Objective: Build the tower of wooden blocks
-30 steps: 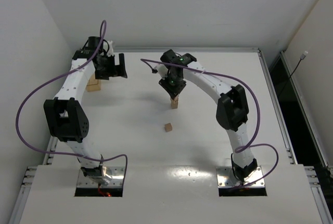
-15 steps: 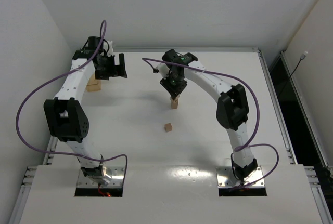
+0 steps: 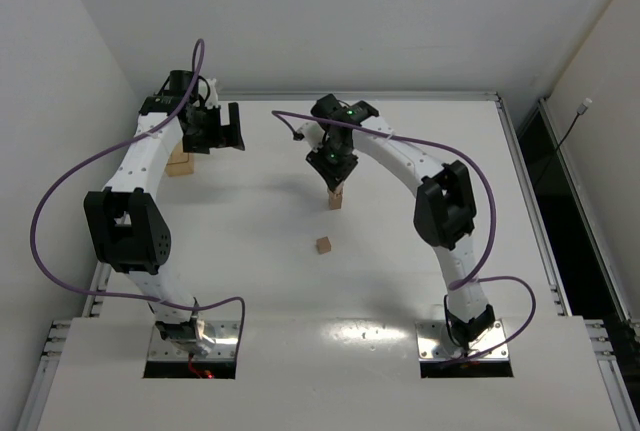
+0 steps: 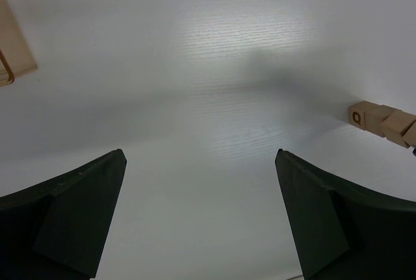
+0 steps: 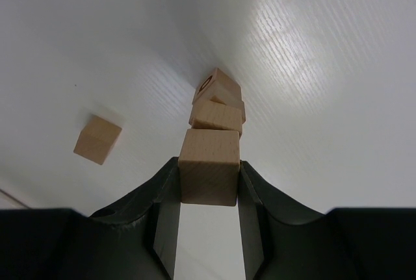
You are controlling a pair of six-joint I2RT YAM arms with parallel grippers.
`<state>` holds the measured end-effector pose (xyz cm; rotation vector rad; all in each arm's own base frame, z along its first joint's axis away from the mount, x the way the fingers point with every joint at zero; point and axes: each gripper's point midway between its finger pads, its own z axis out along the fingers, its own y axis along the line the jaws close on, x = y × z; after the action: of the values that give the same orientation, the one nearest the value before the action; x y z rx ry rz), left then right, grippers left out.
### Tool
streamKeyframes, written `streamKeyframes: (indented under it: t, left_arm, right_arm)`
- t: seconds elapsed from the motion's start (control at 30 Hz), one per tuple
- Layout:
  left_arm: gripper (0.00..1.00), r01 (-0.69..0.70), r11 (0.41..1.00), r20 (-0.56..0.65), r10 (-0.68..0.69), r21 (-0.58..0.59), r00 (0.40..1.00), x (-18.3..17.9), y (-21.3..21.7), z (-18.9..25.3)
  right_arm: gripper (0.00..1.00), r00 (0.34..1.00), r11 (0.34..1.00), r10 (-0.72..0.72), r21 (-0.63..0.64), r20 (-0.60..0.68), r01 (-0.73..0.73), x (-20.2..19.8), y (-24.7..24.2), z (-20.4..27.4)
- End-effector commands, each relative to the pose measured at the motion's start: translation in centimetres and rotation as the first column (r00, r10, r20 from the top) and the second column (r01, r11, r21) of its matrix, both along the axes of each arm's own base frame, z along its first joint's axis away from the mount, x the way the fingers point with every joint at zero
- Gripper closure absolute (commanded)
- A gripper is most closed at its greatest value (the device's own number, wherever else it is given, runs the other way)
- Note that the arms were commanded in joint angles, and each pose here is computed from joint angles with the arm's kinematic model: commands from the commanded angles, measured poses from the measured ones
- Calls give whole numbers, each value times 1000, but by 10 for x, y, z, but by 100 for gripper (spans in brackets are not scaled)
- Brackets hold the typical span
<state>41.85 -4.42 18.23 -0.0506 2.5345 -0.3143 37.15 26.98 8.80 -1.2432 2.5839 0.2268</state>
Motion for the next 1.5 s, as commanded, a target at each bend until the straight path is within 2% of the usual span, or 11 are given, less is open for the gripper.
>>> streamKeyframes:
  t: [0.0,0.2,0.43,0.53,0.77,0.9,1.0,1.1,1.23,1.33,1.47]
  left_arm:
    - [1,14,1000,27,-14,-3,1000,6,-3,4]
    - [1,14,1000,27,-14,-3,1000,6,-3,4]
    - [1,14,1000,27,-14,-3,1000,9,-3,3]
    - [1,20,1000,27,-20,-10,999,8,-5,4]
    - [1,44,999,61,-42,-26,997,-5,-9,14]
    - [1,70,997,90,-66,-40,994,-27,-13,11]
    - [1,156,987,108,-151,-45,983,-57,-33,9]
    - [1,295,955,127,-291,-11,948,-85,-61,7]
    - [1,511,857,114,-515,67,849,-128,-113,-7]
    - [8,587,801,66,-596,118,800,-144,-132,-21]
    - [13,716,668,-9,-730,201,684,-169,-175,-43]
  right_arm:
    - [74,1000,999,2,37,23,-3,9,8,10]
    - [66,1000,1000,-1,30,28,0,10,6,10]
    - [30,999,1000,-6,16,38,5,12,4,10]
    - [20,999,1000,-6,22,47,5,12,4,14]
    - [10,989,991,33,123,145,-52,-6,5,71]
    - [8,952,977,8,199,306,-72,-16,-3,122]
    - [8,893,986,-103,161,438,35,-22,-47,143]
    - [8,849,983,-183,103,496,152,-23,-90,140]
    - [8,772,942,-313,79,553,326,-12,-150,135]
    - [8,724,902,-388,76,570,424,-8,-189,135]
    - [8,670,842,-492,109,556,528,-4,-232,136]
